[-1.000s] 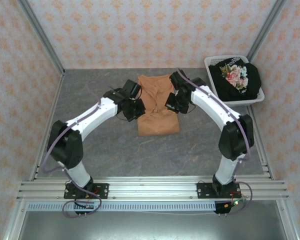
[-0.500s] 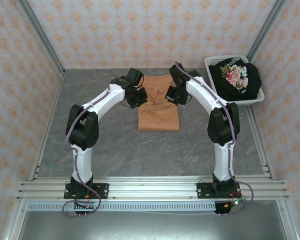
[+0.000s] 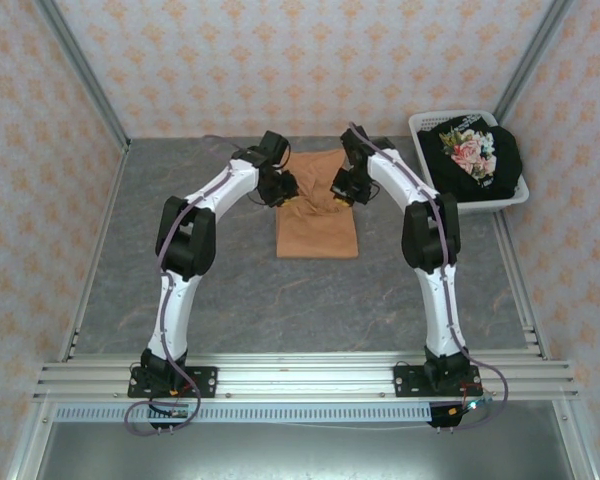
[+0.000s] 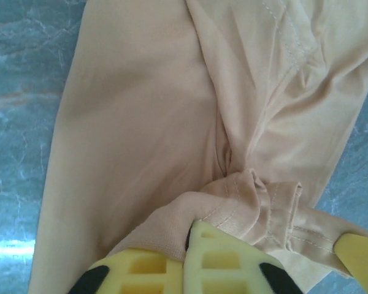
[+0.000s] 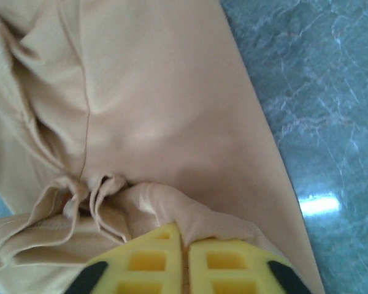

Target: Fold and stack the t-shirts

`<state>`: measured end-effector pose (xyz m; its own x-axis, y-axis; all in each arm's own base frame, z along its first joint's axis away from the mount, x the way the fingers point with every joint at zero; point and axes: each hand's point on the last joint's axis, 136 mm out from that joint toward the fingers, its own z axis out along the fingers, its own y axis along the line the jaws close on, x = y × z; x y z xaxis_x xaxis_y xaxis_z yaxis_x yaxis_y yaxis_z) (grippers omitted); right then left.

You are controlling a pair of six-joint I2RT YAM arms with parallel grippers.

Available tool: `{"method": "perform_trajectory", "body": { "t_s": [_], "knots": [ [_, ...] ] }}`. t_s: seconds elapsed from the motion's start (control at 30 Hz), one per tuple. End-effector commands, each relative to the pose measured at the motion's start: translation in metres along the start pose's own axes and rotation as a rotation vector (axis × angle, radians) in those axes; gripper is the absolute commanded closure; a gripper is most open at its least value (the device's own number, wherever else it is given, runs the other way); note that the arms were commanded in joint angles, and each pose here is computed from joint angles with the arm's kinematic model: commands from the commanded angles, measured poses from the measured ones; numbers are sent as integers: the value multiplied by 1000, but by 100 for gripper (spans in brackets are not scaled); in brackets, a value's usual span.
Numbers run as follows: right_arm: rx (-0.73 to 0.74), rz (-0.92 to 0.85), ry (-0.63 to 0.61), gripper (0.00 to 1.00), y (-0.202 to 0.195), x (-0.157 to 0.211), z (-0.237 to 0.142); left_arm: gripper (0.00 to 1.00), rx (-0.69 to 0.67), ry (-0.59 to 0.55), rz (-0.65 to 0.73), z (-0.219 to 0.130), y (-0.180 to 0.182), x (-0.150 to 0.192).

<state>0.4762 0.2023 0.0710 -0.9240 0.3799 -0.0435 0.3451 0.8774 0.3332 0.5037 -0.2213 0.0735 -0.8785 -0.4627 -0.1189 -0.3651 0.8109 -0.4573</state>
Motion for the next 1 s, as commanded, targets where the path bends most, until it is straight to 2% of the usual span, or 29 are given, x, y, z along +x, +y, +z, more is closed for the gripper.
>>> {"method": "perform_trajectory", "body": {
  "t_s": [0.0, 0.03, 0.17, 0.33, 0.47, 0.63, 0.73, 0.83, 0.97],
  "knots": [
    [-79, 22, -26, 71, 6, -27, 3, 53, 27, -41, 11, -3, -4, -21],
    [-98, 12, -36, 64, 10, -32, -1, 48, 38, -54, 20, -7, -8, -25],
    [-124, -51, -113, 46, 20, -46, -31, 43, 54, -137, 34, -40, -17, -34],
    [-114, -52, -158, 44, 13, -42, -56, 42, 39, -242, -15, -80, 4, -22],
    [-108, -23, -162, 44, -8, -15, -62, 45, 31, -196, -82, -89, 33, 16],
    [-125, 23, -132, 40, -41, 43, -60, 47, 14, -5, -175, -63, 60, 92],
    [-165, 75, -69, 39, -58, 76, -47, 46, 22, 71, -237, -45, 65, 129],
    [-189, 114, -4, 38, -67, 100, -32, 46, 21, 90, -293, -29, 70, 145],
    [-185, 153, 57, 39, -77, 118, -13, 46, -41, 100, -336, -14, 84, 148]
  ]
}}
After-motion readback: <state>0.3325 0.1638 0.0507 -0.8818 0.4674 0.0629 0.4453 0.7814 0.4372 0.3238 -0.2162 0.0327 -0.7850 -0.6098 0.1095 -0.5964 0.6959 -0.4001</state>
